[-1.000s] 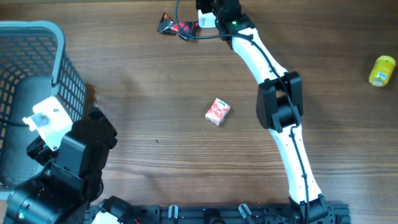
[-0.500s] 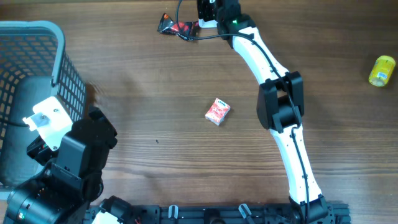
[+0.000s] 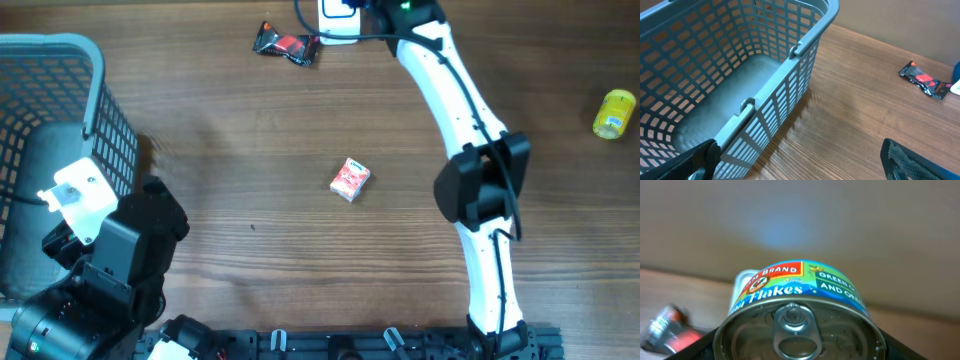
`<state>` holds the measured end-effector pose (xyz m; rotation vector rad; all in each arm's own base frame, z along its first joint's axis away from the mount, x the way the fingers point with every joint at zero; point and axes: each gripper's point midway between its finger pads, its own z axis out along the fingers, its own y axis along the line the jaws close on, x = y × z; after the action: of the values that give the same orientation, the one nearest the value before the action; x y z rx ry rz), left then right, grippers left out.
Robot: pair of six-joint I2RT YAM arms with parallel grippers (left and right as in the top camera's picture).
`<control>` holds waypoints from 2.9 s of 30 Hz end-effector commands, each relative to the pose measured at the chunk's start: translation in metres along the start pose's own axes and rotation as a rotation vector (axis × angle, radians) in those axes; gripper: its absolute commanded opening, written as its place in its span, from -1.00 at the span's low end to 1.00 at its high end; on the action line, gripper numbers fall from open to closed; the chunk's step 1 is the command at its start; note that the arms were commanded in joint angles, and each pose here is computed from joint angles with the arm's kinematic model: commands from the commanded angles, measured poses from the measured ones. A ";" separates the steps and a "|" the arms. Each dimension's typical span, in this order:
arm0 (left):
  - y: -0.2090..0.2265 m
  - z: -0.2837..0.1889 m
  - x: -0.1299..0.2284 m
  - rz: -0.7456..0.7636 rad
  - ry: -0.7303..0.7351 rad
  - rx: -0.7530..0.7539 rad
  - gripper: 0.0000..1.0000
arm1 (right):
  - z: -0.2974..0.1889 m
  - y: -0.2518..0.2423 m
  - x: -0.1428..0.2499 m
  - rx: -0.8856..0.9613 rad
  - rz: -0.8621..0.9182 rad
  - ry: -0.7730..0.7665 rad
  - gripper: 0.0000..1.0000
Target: Scan the item barcode
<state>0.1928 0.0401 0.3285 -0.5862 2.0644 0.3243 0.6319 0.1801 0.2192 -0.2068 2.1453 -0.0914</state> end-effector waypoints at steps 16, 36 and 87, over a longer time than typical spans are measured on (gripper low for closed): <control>-0.018 0.004 0.002 -0.013 0.029 0.054 1.00 | -0.038 -0.181 0.152 0.239 0.268 0.623 0.40; -0.111 0.041 0.019 0.069 0.136 0.146 1.00 | -0.043 -0.340 0.234 0.296 0.652 0.656 0.40; -0.179 0.019 0.035 0.134 0.119 0.331 1.00 | -0.031 -0.397 0.312 0.296 0.689 0.640 1.00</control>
<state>0.2849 -0.1105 0.2912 -0.2867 2.2069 0.0254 0.4750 -0.2667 0.0091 0.8348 2.7217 -0.0958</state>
